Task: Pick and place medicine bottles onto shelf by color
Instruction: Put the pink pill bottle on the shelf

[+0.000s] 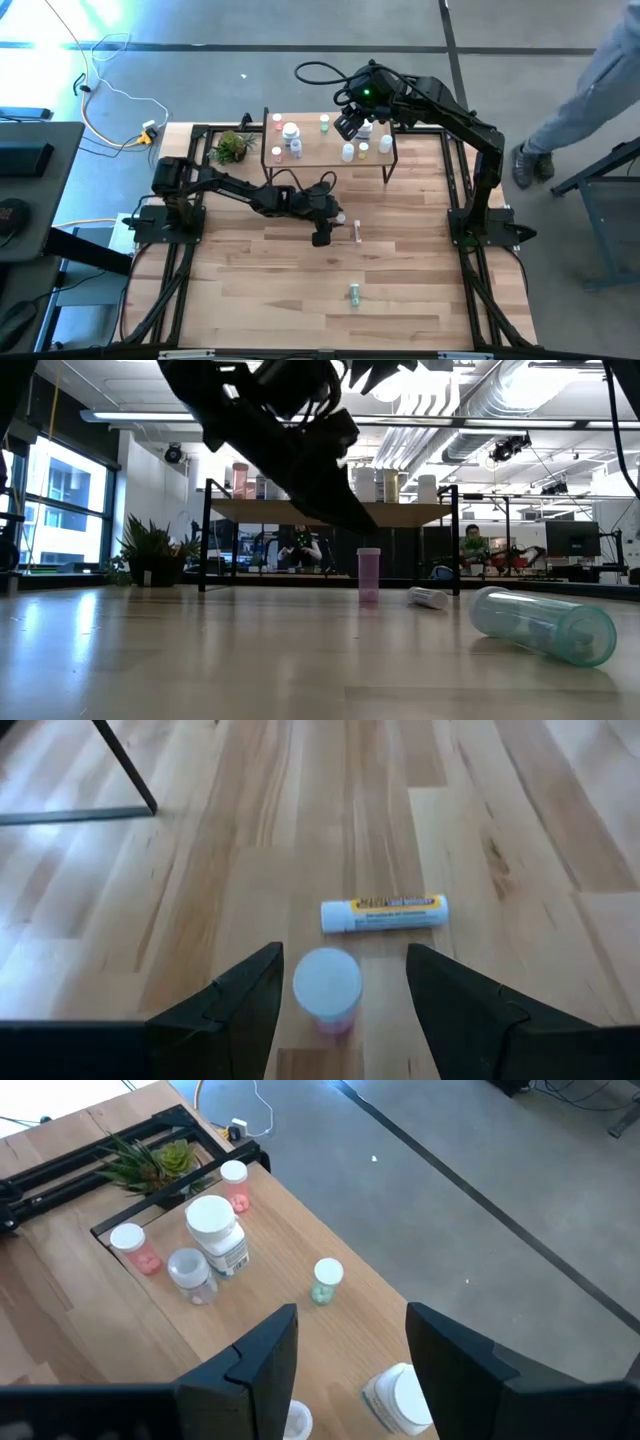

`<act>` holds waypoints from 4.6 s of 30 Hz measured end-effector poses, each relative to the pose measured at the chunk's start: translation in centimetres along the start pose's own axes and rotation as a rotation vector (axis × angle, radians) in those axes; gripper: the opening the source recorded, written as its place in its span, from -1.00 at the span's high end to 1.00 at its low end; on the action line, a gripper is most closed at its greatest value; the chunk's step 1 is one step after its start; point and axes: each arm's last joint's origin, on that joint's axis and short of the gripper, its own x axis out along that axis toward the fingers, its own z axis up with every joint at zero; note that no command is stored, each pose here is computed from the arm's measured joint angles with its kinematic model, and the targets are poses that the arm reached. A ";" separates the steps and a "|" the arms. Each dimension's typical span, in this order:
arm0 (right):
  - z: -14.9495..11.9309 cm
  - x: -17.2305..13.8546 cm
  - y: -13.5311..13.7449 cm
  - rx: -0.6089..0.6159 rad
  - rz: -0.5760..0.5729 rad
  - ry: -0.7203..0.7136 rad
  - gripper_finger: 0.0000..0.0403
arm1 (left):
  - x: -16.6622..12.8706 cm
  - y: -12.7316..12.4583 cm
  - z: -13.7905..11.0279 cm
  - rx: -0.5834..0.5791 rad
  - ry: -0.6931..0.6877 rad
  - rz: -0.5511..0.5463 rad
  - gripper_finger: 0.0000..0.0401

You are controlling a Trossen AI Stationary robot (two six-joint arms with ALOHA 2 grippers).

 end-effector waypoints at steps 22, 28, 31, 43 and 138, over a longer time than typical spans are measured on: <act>0.0 0.0 0.0 0.000 0.000 0.000 0.11 | 2.0 -0.1 -1.7 -0.015 0.036 0.026 -0.02; 0.0 0.0 0.0 0.000 -0.001 0.000 0.11 | 2.0 0.0 -1.5 -0.018 0.017 0.028 0.02; 0.0 0.0 0.0 0.000 -0.001 0.000 0.11 | 2.0 0.0 -1.6 -0.006 0.027 0.027 0.11; 0.0 0.0 0.0 0.000 -0.004 0.000 0.11 | 2.0 0.1 -1.6 0.007 0.028 0.029 0.46; 0.8 0.6 -1.7 0.131 -0.110 -0.063 0.11 | -11.9 15.2 9.1 -0.309 -0.058 0.590 0.40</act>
